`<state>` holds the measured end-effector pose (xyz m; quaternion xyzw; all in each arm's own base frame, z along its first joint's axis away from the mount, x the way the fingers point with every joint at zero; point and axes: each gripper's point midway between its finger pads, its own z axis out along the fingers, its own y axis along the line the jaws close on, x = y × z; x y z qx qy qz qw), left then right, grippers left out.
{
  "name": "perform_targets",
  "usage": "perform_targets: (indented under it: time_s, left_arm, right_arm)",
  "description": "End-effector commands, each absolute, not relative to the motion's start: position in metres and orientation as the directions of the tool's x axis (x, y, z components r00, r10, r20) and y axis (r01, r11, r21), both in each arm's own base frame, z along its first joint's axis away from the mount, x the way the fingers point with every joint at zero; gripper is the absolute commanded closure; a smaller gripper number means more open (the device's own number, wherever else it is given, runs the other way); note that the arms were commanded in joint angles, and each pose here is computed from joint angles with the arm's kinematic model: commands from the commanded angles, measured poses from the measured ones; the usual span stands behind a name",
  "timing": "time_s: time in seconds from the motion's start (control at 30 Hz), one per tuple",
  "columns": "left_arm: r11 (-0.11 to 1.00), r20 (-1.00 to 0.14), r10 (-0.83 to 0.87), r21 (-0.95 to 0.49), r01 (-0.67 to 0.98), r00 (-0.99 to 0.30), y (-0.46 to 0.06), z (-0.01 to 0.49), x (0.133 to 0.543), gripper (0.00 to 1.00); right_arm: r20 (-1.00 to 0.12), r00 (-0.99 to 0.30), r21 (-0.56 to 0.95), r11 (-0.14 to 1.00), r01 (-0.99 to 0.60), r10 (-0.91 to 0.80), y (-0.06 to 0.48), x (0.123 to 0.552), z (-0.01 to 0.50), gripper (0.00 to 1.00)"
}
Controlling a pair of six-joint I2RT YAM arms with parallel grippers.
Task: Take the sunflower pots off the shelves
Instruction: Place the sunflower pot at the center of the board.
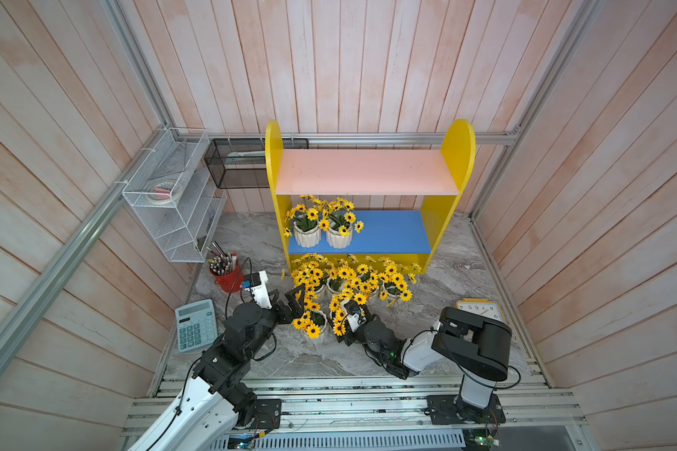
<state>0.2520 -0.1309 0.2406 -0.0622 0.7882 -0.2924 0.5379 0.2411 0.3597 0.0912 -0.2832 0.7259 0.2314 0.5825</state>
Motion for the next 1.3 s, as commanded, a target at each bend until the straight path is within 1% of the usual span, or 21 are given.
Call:
perform_targets:
  time_s: [0.0,0.03,0.13,0.2,0.3,0.43,0.6,0.77,0.83,0.97,1.13,1.27]
  left_arm:
    - [0.825,-0.827,-0.410,-0.516,0.231,-0.384,-0.130,0.256,0.254,0.00]
    - [0.826,-0.828,-0.409,-0.515,0.231,-0.384,-0.130,0.256,0.254,0.00]
    - [0.826,-0.830,-0.407,-0.512,0.233,-0.382,-0.129,0.256,0.254,0.00]
    - [0.826,-0.831,-0.406,-0.511,0.237,-0.380,-0.130,0.257,0.254,0.00]
    - [0.826,-0.828,-0.416,-0.517,0.225,-0.377,-0.128,0.257,0.255,0.00]
    - [0.825,-0.827,-0.421,-0.520,0.223,-0.372,-0.128,0.258,0.255,0.00]
    - [0.820,-0.828,-0.416,-0.520,0.237,-0.376,-0.130,0.262,0.254,0.00]
    - [0.816,-0.829,-0.414,-0.521,0.251,-0.376,-0.132,0.265,0.253,0.00]
    - [0.816,-0.833,-0.411,-0.517,0.257,-0.370,-0.132,0.268,0.253,0.00]
    - [0.819,-0.837,-0.413,-0.514,0.256,-0.359,-0.131,0.272,0.255,0.00]
    - [0.822,-0.847,-0.400,-0.500,0.272,-0.349,-0.133,0.276,0.255,0.00]
    - [0.835,-0.863,-0.364,-0.469,0.289,-0.350,-0.136,0.281,0.257,0.00]
  right_arm:
    - [-0.988,-0.140,0.046,0.733,-0.679,-0.067,0.366,0.245,0.112,0.94]
    - [-0.987,-0.144,0.044,0.729,-0.683,-0.076,0.366,0.244,0.111,0.75]
    - [-0.978,-0.176,0.048,0.700,-0.713,-0.113,0.370,0.238,0.107,0.44]
    - [-0.974,-0.192,0.053,0.695,-0.717,-0.124,0.370,0.236,0.105,0.26]
    - [-0.972,-0.197,0.053,0.706,-0.706,-0.124,0.366,0.237,0.106,0.03]
    - [-0.972,-0.194,0.053,0.685,-0.727,-0.130,0.367,0.232,0.107,0.02]
    - [-0.963,-0.226,0.064,0.687,-0.724,-0.148,0.364,0.230,0.108,0.02]
    - [-0.933,-0.270,0.048,0.659,-0.751,-0.240,0.364,0.220,0.103,0.02]
    - [-0.915,-0.265,0.007,0.646,-0.763,-0.303,0.360,0.216,0.100,0.02]
    - [-0.877,-0.284,-0.053,0.664,-0.746,-0.389,0.342,0.214,0.093,0.02]
    - [-0.878,-0.290,-0.042,0.664,-0.746,-0.381,0.326,0.203,0.105,0.02]
    - [-0.902,-0.275,-0.015,0.660,-0.751,-0.333,0.319,0.195,0.135,0.02]
